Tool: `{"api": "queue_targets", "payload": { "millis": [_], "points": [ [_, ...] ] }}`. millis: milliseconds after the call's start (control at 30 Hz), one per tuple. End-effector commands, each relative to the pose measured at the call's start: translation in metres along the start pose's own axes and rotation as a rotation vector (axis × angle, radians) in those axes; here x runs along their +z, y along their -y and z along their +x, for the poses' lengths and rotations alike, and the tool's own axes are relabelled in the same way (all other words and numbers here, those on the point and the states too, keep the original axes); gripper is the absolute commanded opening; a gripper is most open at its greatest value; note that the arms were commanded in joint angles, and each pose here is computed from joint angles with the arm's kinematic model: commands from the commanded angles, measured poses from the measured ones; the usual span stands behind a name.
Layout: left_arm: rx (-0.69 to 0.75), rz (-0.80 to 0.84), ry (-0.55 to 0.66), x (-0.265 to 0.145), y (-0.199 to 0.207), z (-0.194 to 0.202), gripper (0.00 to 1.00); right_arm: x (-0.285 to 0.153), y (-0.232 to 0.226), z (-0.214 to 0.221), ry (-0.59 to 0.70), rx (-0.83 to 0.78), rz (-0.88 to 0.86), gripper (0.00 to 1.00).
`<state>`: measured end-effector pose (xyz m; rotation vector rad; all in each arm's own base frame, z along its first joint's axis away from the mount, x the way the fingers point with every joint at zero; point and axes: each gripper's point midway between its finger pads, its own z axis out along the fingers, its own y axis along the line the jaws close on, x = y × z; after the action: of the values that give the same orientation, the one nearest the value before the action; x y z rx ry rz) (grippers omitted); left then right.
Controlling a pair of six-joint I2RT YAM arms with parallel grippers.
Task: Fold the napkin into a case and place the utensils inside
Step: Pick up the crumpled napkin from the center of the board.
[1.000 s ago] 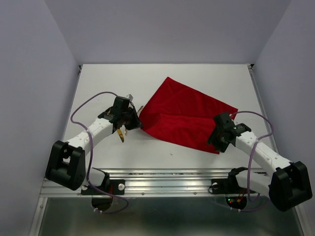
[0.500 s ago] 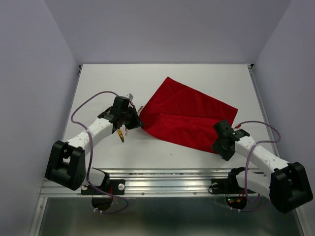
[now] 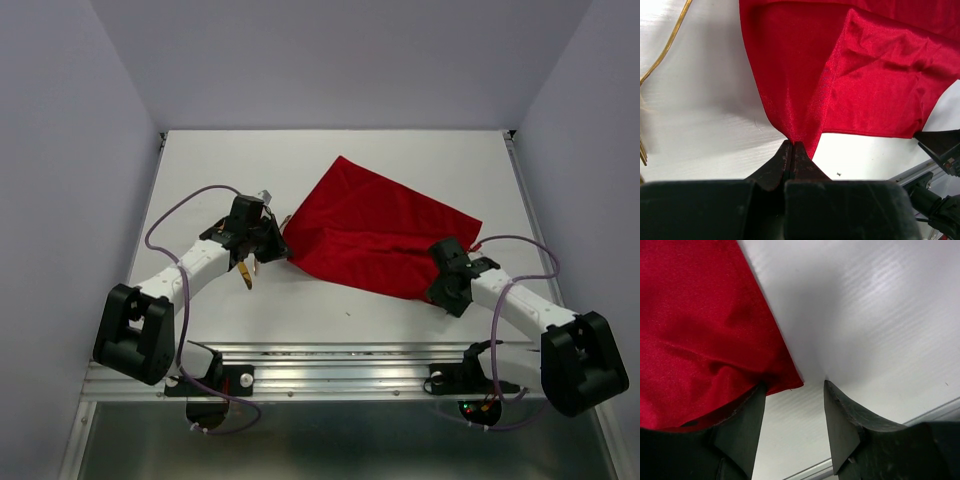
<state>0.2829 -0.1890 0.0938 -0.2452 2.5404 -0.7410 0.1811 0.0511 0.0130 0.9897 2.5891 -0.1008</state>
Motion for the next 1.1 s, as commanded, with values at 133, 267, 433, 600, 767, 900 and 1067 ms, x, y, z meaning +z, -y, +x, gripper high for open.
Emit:
{"api": "queue_targets", "payload": {
  "millis": [133,267,433,600,767,900,1067],
  "points": [
    [0.027,0.033,0.022,0.000,0.010,-0.009,0.00,-0.005,-0.042,-0.019,0.062,-0.009,-0.165,0.54],
    [0.026,0.033,0.014,0.002,0.010,-0.008,0.00,-0.016,-0.046,-0.028,0.096,-0.003,-0.193,0.54],
    [0.028,0.030,0.011,0.004,0.009,-0.008,0.00,-0.023,-0.048,-0.033,0.110,-0.001,-0.204,0.54],
    [0.029,0.026,0.002,0.006,0.008,-0.006,0.00,-0.007,-0.040,-0.028,0.096,-0.038,-0.132,0.57],
    [0.029,0.025,0.005,0.005,0.007,-0.005,0.00,0.008,-0.037,-0.025,0.091,-0.070,-0.091,0.57],
    [0.028,0.027,0.007,0.004,0.007,-0.005,0.00,0.016,-0.035,-0.027,0.101,-0.091,-0.056,0.56],
    [0.029,0.025,0.010,0.003,0.007,-0.005,0.00,0.019,-0.035,-0.026,0.098,-0.098,-0.051,0.36]
  ]
}}
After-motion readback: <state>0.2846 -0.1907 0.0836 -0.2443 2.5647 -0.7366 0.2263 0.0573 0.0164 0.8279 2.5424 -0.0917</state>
